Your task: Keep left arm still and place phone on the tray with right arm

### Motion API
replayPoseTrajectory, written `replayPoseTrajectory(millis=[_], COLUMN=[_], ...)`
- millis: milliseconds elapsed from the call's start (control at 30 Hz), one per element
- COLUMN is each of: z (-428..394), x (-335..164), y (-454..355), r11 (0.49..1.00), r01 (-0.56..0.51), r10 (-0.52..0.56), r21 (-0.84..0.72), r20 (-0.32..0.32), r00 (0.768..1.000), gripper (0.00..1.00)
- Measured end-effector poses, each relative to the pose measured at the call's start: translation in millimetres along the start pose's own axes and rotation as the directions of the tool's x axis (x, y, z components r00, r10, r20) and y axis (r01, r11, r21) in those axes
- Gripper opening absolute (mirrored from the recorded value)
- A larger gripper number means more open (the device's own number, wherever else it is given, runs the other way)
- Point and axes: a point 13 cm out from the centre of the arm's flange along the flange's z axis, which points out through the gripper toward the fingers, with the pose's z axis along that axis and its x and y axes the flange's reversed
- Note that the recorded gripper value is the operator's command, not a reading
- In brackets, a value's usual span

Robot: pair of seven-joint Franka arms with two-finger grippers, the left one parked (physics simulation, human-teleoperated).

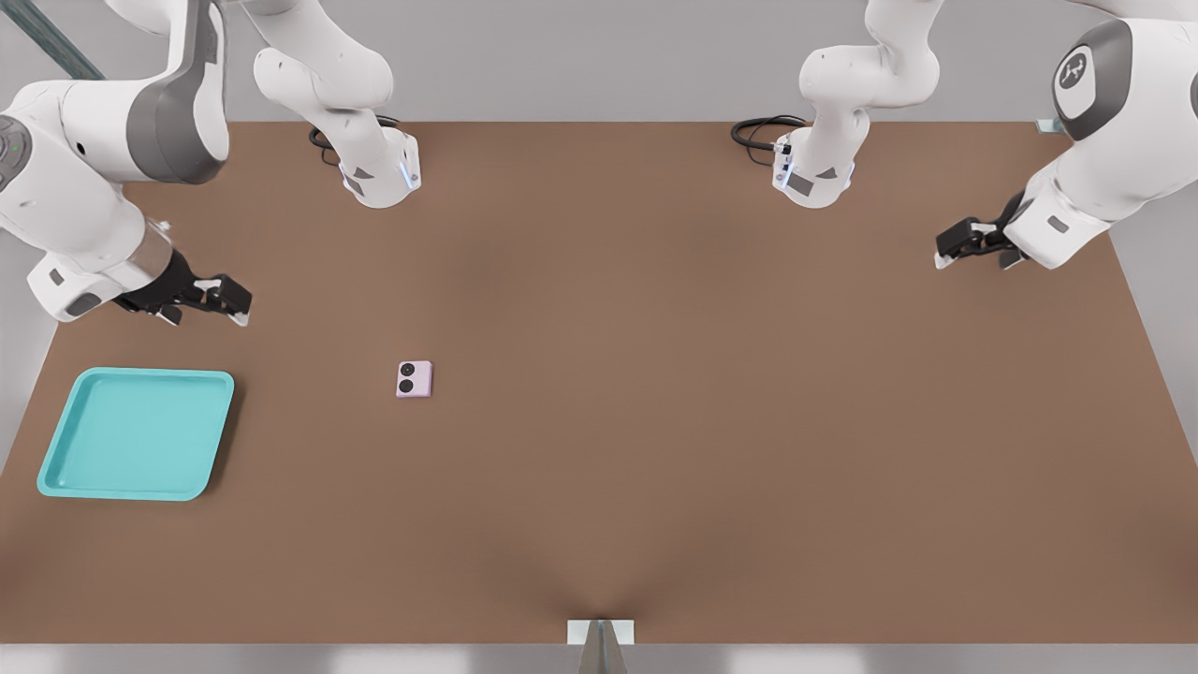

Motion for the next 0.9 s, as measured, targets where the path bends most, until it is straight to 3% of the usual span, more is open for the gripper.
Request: replayPoseTrajectory(millis=[133,200,300,400,467,667,900], z=[13,69,162,228,272,347,424], x=[-2,10,19,47,52,37,80], y=[-3,8,65,150,179,181,159], r11=[1.000,1.000,0.994,0.972,0.966,0.985,0.996], r01=[-0.002,0.017,0.103,0.231,0.256,0.157,0.047], r10=[0.002,-0.017,-0.106,-0.233,-0.259,-0.168,-0.061], r21=[-0.003,-0.007,-0.027,-0.031,-0.042,-0.068,-0.072], r20=[-0.007,-0.082,-0.167,-0.200,-0.210,-0.201,-0.217], r00=[1.000,0.997,0.980,0.952,0.943,0.965,0.974], gripper=[1.00,1.00,1.00,1.00,0.99,1.00,1.00])
